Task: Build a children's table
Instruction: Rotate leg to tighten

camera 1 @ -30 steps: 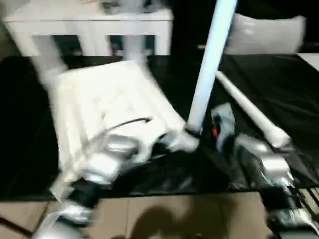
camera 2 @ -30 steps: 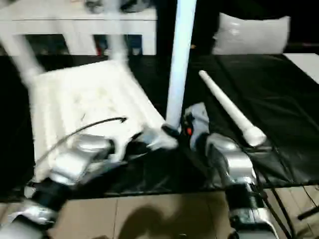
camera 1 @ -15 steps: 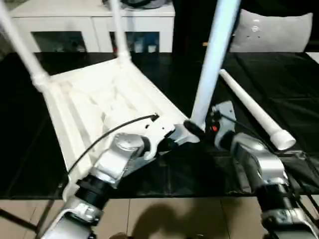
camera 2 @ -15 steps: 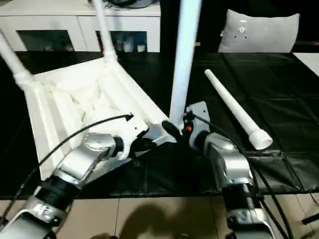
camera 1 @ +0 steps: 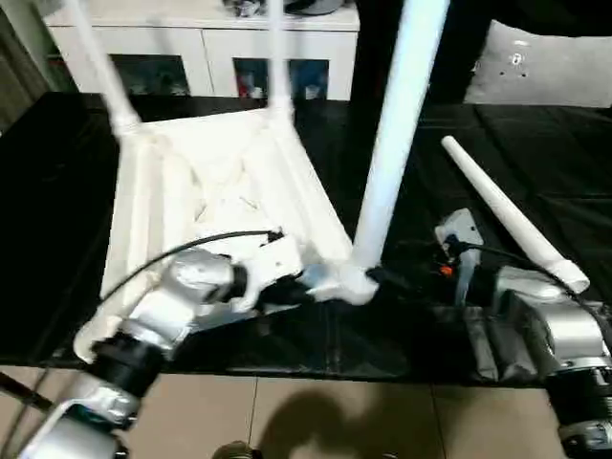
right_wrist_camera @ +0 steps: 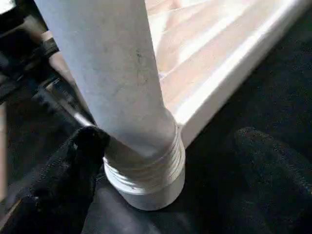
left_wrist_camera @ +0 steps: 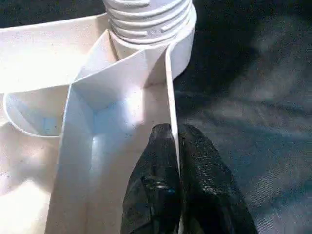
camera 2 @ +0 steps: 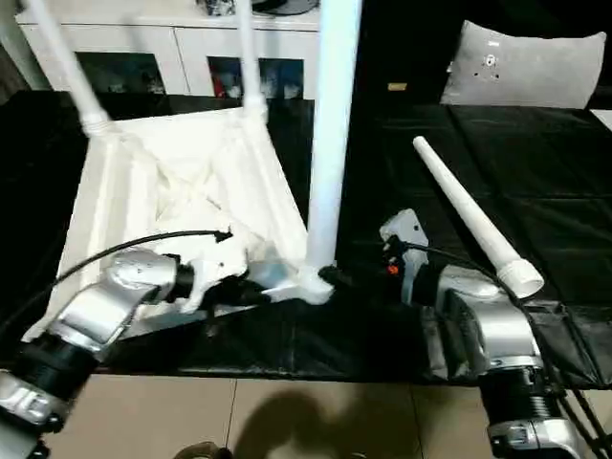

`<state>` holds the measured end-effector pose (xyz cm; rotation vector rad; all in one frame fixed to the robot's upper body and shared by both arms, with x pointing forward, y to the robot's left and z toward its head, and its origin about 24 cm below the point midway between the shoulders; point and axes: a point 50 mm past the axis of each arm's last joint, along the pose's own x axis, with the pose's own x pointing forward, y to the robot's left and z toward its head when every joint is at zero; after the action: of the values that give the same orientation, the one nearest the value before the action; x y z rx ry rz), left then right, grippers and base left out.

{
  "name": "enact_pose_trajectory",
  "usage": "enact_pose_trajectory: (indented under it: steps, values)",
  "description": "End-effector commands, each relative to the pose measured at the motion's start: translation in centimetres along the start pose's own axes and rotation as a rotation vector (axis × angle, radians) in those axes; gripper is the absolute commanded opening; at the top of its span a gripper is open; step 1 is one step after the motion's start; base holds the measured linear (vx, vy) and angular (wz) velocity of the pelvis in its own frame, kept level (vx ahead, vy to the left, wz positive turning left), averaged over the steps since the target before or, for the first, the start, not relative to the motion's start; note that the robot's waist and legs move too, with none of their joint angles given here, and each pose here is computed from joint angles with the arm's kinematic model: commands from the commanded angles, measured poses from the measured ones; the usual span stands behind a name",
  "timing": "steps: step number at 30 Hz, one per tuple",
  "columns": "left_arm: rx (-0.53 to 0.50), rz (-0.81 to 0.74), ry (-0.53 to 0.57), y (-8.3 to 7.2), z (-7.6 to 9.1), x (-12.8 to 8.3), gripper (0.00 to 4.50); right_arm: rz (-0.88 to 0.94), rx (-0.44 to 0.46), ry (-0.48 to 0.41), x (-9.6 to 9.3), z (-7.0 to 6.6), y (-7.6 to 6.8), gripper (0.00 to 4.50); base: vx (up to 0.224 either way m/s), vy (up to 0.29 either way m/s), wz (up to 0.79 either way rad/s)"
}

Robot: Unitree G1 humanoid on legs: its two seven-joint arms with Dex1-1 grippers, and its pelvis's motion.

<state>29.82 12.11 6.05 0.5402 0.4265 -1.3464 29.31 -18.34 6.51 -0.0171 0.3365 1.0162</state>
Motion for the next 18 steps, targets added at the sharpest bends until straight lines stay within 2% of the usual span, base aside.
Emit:
enact_pose_trajectory:
  steps: [1, 3, 4, 8, 18]
  values:
    - [0.101, -0.133, -0.018, -1.0, 1.1, 0.5, 0.00, 0.087, -0.041, -0.012, 0.0, 0.9, 0.7, 4.45, 0.000, 0.000, 0.00]
    - [0.110, -0.153, -0.019, -1.0, 1.1, 0.4, 0.00, 0.137, -0.012, -0.013, 0.0, 0.9, 1.1, 4.45, 0.000, 0.000, 0.00]
    - [0.119, -0.175, -0.017, -1.0, 1.1, 0.4, 0.00, 0.168, 0.020, -0.018, 0.2, 0.8, 1.3, 4.29, 0.000, 0.000, 0.00]
    - [0.128, -0.186, -0.016, -1.0, 1.1, 0.4, 0.00, 0.161, 0.041, -0.017, 0.6, 0.5, 1.2, 3.84, 0.000, 0.000, 0.00]
    - [0.124, -0.212, -0.025, -1.3, 1.1, 0.6, 0.00, 0.162, 0.112, -0.005, 1.2, 0.1, 1.5, 2.99, 0.000, 0.000, 0.00]
